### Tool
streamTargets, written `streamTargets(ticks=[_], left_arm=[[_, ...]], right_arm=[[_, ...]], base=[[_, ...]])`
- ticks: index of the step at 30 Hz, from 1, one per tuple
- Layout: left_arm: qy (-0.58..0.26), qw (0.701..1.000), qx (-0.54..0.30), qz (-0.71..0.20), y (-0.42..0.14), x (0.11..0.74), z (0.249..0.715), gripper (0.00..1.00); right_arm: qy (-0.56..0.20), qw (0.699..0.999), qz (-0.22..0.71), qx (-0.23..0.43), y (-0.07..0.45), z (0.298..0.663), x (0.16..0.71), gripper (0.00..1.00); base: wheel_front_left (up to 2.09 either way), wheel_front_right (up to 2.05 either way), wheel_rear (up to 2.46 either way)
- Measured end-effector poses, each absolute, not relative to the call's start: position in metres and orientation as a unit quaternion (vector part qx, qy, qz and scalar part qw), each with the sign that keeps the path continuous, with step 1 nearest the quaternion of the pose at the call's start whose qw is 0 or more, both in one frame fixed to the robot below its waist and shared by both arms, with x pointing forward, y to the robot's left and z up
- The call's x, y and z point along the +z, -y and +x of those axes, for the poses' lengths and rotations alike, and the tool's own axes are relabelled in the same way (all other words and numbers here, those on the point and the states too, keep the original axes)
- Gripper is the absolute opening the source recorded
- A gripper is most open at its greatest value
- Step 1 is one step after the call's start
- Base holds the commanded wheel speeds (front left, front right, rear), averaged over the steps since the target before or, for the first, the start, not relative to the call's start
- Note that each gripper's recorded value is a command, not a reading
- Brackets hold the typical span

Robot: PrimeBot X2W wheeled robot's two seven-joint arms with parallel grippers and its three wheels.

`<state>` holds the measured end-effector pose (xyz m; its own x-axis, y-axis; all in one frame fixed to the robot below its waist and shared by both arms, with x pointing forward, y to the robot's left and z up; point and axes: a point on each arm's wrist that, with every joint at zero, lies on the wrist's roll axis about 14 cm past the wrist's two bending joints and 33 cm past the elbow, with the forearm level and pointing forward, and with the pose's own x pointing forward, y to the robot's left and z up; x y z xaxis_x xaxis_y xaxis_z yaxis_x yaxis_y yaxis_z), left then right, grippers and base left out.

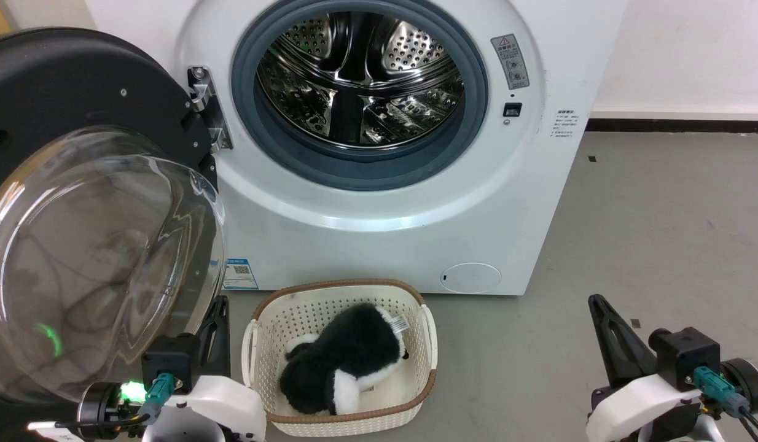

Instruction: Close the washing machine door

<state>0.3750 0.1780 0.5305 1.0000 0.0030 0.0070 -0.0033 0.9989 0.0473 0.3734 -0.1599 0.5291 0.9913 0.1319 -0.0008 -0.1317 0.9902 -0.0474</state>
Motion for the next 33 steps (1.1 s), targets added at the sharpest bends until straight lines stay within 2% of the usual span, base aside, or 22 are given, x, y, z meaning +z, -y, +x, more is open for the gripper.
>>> streamTargets(ticks=[7, 8, 21, 22, 23, 24, 33], left_arm=[[0.003, 1.000, 0.001, 0.024, -0.178, 0.531, 0.375, 0.00], [0.003, 1.000, 0.002, 0.024, -0.178, 0.530, 0.375, 1.00], [0.009, 1.000, 0.011, 0.024, -0.179, 0.531, 0.375, 1.00], [0.011, 1.000, 0.012, 0.024, -0.179, 0.532, 0.375, 0.87], [0.011, 1.000, 0.013, 0.024, -0.179, 0.532, 0.375, 0.11], [0.012, 1.000, 0.015, 0.025, -0.180, 0.532, 0.375, 0.00], [0.044, 0.998, 0.032, 0.032, -0.190, 0.550, 0.374, 0.00]], right_arm=[[0.001, 0.998, -0.024, 0.066, 0.160, 0.373, 0.529, 0.00], [0.001, 0.998, -0.023, 0.066, 0.160, 0.373, 0.529, 1.00], [0.006, 0.998, -0.017, 0.064, 0.162, 0.374, 0.530, 1.00], [0.007, 0.998, -0.016, 0.063, 0.162, 0.374, 0.530, 1.00], [0.008, 0.998, -0.014, 0.063, 0.162, 0.375, 0.530, 1.00], [0.009, 0.998, -0.013, 0.063, 0.162, 0.375, 0.530, 1.00], [0.016, 0.998, -0.006, 0.067, 0.159, 0.379, 0.531, 1.00]], base=[[0.00, 0.00, 0.00], [0.00, 0.00, 0.00], [0.00, 0.00, 0.00], [0.00, 0.00, 0.00], [0.00, 0.00, 0.00], [0.00, 0.00, 0.00], [0.00, 0.00, 0.00]])
